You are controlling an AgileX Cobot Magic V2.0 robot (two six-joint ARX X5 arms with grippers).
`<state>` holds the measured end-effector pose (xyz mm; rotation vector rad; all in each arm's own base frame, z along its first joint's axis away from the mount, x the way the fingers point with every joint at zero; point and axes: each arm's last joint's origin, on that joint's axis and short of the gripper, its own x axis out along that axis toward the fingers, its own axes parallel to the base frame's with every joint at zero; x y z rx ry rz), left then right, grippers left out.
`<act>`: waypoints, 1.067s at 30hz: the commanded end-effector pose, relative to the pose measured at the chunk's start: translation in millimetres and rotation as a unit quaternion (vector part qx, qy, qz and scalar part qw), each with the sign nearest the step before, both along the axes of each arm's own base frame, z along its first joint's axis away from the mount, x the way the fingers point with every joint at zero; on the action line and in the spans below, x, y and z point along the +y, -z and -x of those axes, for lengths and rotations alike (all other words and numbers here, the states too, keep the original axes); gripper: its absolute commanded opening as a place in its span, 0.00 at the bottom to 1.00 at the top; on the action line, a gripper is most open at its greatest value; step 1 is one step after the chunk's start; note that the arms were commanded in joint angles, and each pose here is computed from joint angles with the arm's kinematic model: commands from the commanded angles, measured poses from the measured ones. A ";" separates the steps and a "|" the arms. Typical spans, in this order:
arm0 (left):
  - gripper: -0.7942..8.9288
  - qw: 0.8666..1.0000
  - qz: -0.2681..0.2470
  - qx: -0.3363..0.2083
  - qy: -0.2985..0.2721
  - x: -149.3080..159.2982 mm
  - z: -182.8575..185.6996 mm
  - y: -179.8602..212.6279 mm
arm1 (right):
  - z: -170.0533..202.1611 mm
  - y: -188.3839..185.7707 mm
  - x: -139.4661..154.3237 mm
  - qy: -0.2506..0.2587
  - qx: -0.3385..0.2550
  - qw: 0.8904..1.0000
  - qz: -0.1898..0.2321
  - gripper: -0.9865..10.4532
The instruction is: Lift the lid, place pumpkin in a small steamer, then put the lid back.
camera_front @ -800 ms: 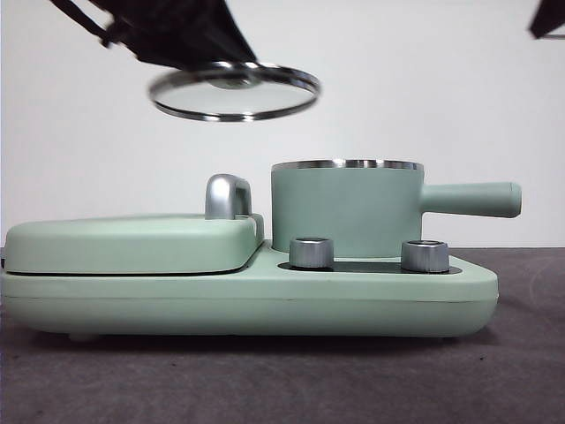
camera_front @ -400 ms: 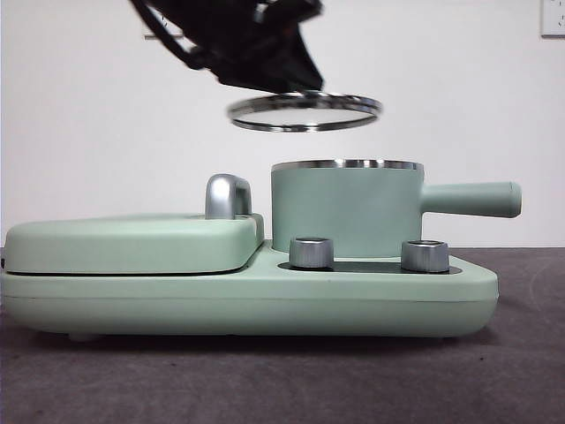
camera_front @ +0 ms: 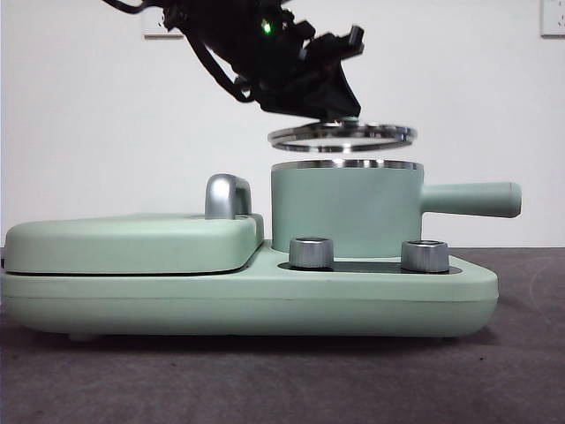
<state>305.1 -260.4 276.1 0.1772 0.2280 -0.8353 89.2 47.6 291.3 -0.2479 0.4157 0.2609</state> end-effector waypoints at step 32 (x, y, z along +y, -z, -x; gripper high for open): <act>0.10 0.999 0.011 -0.029 0.015 -14.2 0.4 0.9 | -0.7 -1.2 -0.2 0.024 -0.004 1.000 -0.008 0.39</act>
